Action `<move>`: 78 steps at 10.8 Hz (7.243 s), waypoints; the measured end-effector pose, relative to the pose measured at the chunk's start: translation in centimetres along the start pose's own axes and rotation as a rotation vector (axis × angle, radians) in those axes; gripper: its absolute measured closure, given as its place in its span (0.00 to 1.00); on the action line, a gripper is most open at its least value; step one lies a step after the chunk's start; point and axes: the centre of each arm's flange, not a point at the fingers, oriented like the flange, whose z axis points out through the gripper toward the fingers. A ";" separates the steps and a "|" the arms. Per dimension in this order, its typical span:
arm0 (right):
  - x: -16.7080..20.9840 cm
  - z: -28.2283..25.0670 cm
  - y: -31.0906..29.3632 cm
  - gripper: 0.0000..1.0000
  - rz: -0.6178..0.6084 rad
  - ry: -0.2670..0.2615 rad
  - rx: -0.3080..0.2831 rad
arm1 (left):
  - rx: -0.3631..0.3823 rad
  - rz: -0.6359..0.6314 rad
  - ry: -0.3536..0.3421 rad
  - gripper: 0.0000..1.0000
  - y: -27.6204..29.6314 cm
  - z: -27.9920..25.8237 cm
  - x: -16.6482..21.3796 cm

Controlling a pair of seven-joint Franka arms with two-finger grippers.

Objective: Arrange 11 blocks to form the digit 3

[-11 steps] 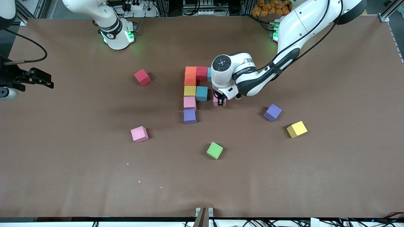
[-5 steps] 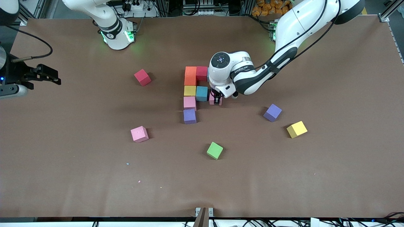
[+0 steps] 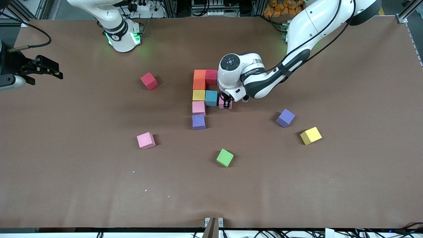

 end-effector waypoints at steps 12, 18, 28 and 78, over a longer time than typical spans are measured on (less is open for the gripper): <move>0.1 -2.8 0.5 0.00 0.003 0.129 -0.107 | -0.003 -0.015 -0.029 0.44 -0.2 0.1 -0.4; -0.9 -4.7 1.9 0.00 0.042 0.148 -0.117 | 0.000 -0.021 -0.030 0.44 -0.1 0.3 -0.3; -1.0 -5.2 2.3 0.00 0.048 0.171 -0.123 | 0.005 -0.033 -0.035 0.44 -0.2 0.4 -0.4; -2.8 0.2 3.0 0.00 0.155 0.177 -0.039 | 0.070 0.475 0.002 0.35 7.4 1.6 28.9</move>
